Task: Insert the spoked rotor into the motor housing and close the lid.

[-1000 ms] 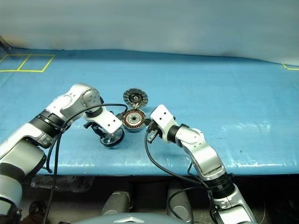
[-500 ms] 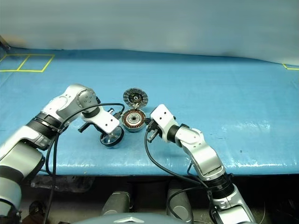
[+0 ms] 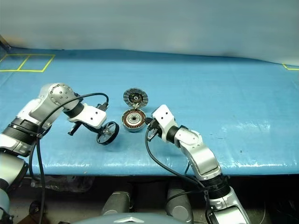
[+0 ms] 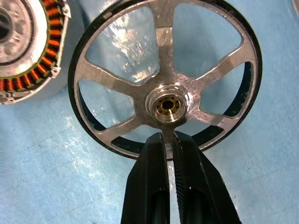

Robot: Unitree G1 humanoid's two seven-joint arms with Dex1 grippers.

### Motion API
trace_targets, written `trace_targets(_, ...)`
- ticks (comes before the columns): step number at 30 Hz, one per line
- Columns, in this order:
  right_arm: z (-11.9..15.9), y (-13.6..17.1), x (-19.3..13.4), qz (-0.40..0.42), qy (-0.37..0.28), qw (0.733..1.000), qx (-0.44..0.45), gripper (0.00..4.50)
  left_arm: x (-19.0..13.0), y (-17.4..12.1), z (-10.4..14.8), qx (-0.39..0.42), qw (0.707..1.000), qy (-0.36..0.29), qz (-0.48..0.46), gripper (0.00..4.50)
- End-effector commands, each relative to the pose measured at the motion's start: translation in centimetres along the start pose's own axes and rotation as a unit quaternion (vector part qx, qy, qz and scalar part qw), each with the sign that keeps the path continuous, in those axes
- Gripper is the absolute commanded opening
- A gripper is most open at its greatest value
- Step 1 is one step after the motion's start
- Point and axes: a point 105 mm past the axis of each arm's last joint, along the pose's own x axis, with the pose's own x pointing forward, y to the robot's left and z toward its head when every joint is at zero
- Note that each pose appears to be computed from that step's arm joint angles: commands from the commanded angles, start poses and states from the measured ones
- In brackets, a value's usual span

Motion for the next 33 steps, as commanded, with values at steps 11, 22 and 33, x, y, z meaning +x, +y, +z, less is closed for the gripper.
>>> trace_targets(11,-1.3,0.1,-0.7,0.014,-0.079,0.996,0.030,0.00,-2.1,4.7,0.2,-0.025,0.989,-0.060,0.130,0.06)
trace_targets(22,-2.4,0.9,-1.8,0.050,-0.080,0.994,0.056,0.00,-2.3,7.0,1.6,-0.012,0.989,-0.070,0.132,0.06)
trace_targets(33,-3.9,1.4,-1.7,0.052,-0.072,0.995,0.038,0.00,-1.4,8.0,3.0,0.011,0.993,-0.062,0.104,0.06)
